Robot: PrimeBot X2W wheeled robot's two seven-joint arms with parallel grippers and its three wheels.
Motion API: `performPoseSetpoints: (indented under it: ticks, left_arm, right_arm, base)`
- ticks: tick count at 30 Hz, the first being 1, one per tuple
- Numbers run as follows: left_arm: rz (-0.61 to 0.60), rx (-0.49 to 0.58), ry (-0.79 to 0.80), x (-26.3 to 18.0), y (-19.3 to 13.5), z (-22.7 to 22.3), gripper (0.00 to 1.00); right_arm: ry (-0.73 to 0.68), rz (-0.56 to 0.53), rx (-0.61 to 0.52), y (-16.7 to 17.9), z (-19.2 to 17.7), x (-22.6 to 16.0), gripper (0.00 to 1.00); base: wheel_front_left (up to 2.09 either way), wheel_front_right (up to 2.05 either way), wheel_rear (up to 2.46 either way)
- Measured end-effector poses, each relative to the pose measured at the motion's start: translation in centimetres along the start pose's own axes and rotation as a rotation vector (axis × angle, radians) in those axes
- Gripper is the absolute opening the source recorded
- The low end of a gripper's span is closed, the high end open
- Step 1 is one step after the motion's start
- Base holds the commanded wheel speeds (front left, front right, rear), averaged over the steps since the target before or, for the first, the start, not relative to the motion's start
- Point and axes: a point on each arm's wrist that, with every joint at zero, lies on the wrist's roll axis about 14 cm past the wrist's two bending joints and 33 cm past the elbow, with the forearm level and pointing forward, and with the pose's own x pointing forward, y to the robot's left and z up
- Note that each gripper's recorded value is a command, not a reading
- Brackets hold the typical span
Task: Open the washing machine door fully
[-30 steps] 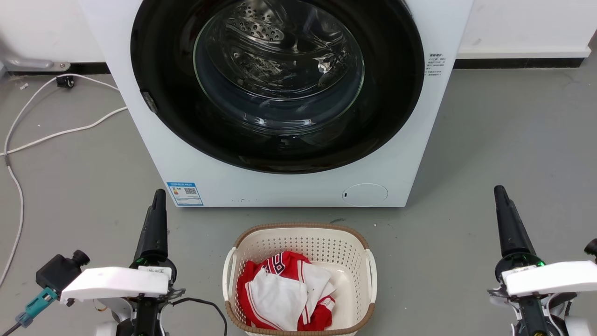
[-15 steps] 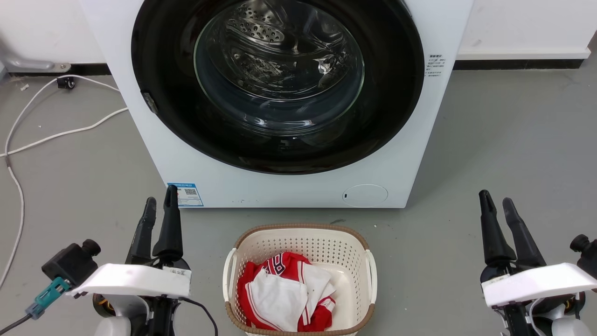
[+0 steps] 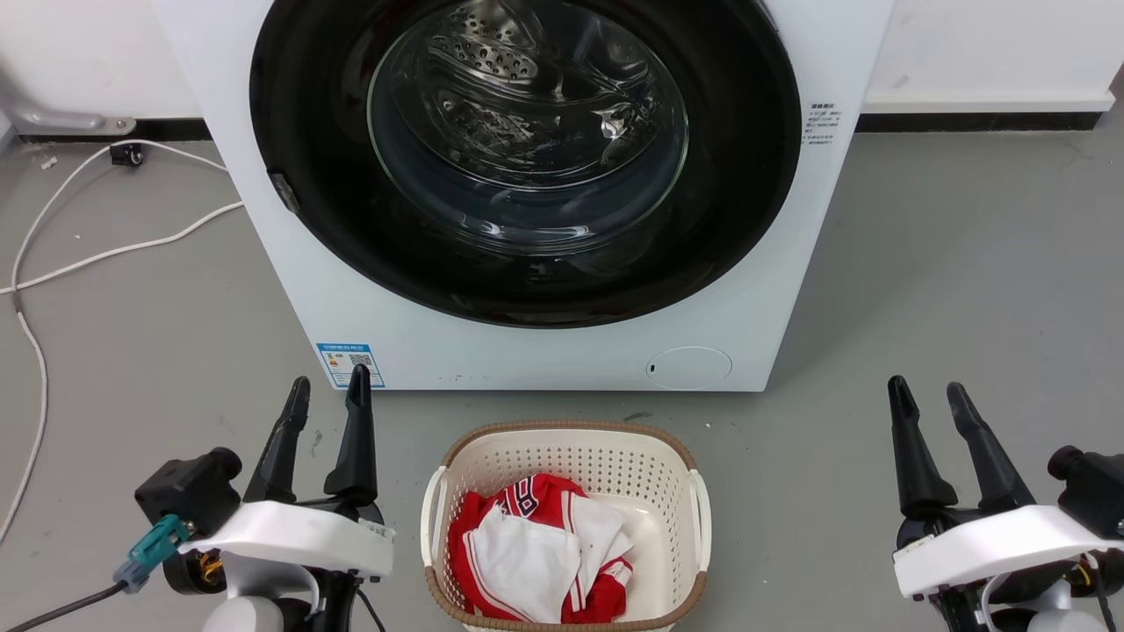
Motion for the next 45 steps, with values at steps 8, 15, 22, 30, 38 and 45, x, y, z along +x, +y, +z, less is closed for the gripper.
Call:
performPoseSetpoints:
  ticks: [8, 15, 22, 30, 38, 45]
  left_arm:
    - [-0.008, 0.104, 0.015, -0.1, -0.09, -0.57, 1.0]
    - [-0.017, 0.184, 0.014, -0.13, -0.13, -0.65, 1.0]
    - [-0.026, 0.25, 0.007, -0.14, -0.36, -0.59, 1.0]
    - [-0.032, 0.308, -0.013, -0.03, -0.58, -0.31, 1.0]
    - [-0.041, 0.365, -0.027, 0.04, -0.74, -0.18, 1.0]
    - [-0.047, 0.406, -0.043, 0.06, -0.94, 0.04, 1.0]
  right_arm:
    - [0.02, 0.003, -0.084, 0.02, -0.33, -0.29, 1.0]
    - [0.022, 0.009, -0.151, 0.17, -0.25, -0.3, 1.0]
    - [0.028, 0.015, -0.2, 0.33, -0.39, -0.44, 1.0]
    - [0.035, 0.016, -0.241, 0.31, -0.61, -0.58, 1.0]
    - [0.037, 0.019, -0.291, 0.33, -0.71, -0.69, 1.0]
    - [0.033, 0.026, -0.33, 0.48, -0.67, -0.68, 1.0]
  base:
    - [0.0, 0.0, 0.0]
    - [0.0, 0.0, 0.0]
    - [0.0, 0.0, 0.0]
    - [0.0, 0.0, 0.0]
    - [0.0, 0.0, 0.0]
    - [0.0, 0.0, 0.0]
